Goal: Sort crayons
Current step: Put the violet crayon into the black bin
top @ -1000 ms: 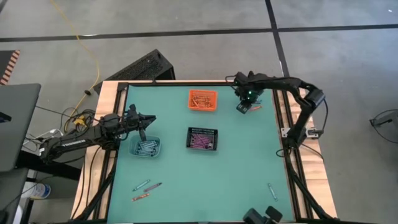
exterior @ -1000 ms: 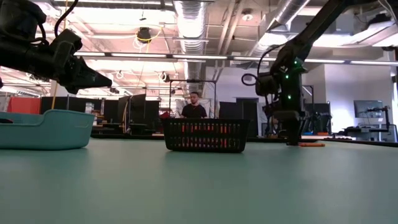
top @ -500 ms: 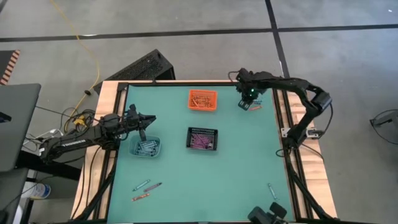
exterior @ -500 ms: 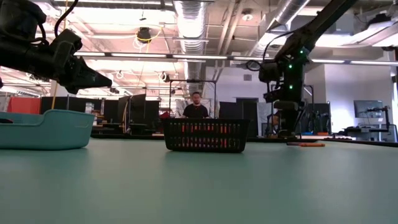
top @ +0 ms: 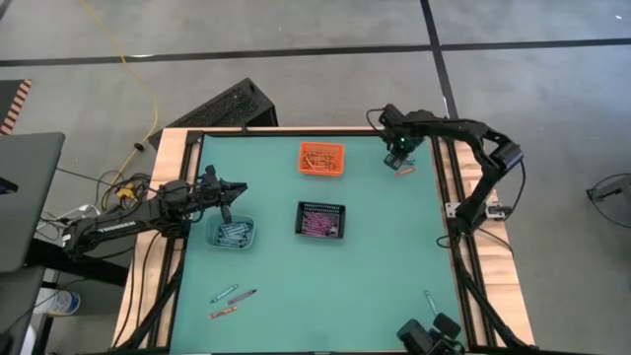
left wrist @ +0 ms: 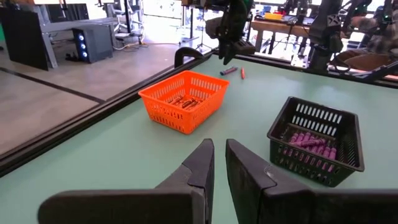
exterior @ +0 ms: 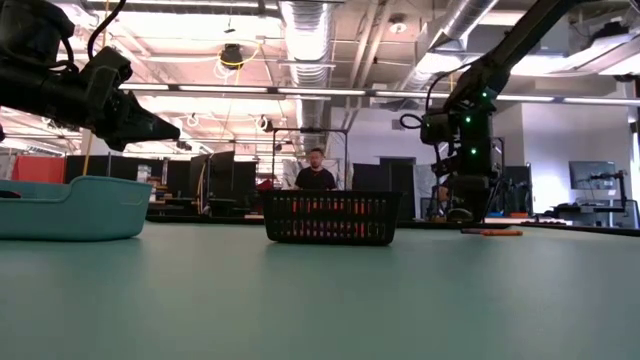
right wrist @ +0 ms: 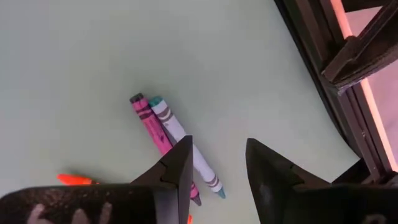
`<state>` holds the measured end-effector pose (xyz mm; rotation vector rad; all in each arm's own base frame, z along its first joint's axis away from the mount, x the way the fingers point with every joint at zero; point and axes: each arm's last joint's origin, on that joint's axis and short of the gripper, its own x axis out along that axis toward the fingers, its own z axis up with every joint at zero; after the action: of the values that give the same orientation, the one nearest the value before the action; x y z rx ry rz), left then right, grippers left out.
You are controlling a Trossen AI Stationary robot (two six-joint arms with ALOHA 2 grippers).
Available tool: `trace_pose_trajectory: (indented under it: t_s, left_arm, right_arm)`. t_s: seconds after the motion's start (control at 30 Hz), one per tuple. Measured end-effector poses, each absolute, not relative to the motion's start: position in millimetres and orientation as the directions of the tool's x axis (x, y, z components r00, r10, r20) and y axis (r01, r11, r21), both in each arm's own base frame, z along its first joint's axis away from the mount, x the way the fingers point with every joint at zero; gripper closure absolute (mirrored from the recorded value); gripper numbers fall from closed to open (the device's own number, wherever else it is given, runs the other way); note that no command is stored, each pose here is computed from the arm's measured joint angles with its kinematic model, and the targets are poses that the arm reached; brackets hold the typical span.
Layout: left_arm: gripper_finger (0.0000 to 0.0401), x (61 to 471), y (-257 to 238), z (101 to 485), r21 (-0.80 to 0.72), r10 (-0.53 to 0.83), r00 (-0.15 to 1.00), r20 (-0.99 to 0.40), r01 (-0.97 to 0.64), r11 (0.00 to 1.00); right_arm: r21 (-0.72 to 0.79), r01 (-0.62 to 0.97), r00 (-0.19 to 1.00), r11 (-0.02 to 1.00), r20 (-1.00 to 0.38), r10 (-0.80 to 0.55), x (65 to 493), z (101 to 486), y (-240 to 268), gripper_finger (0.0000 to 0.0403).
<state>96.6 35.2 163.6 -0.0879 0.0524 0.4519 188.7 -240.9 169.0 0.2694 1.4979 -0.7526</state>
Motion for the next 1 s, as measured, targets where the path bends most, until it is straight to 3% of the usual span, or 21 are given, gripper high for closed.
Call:
trace_pose_trajectory:
  t_s: [0.5, 1.0]
  left_arm:
    - [0.0372, 96.6, 35.3, 163.6, -0.073, 0.434, 0.898, -0.07, -0.438, 0.896]
    - [0.0372, 96.6, 35.3, 163.7, -0.073, 0.434, 0.898, -0.07, -0.438, 0.896]
  right_arm:
    - [-0.26, 0.554, -0.101, 0.791, -0.964, -0.246, 187.8, 166.5, -236.6, 0.0262]
    - [-0.229, 0.598, -0.073, 0.768, -0.97, -0.233, 190.5, 166.3, -235.1, 0.0262]
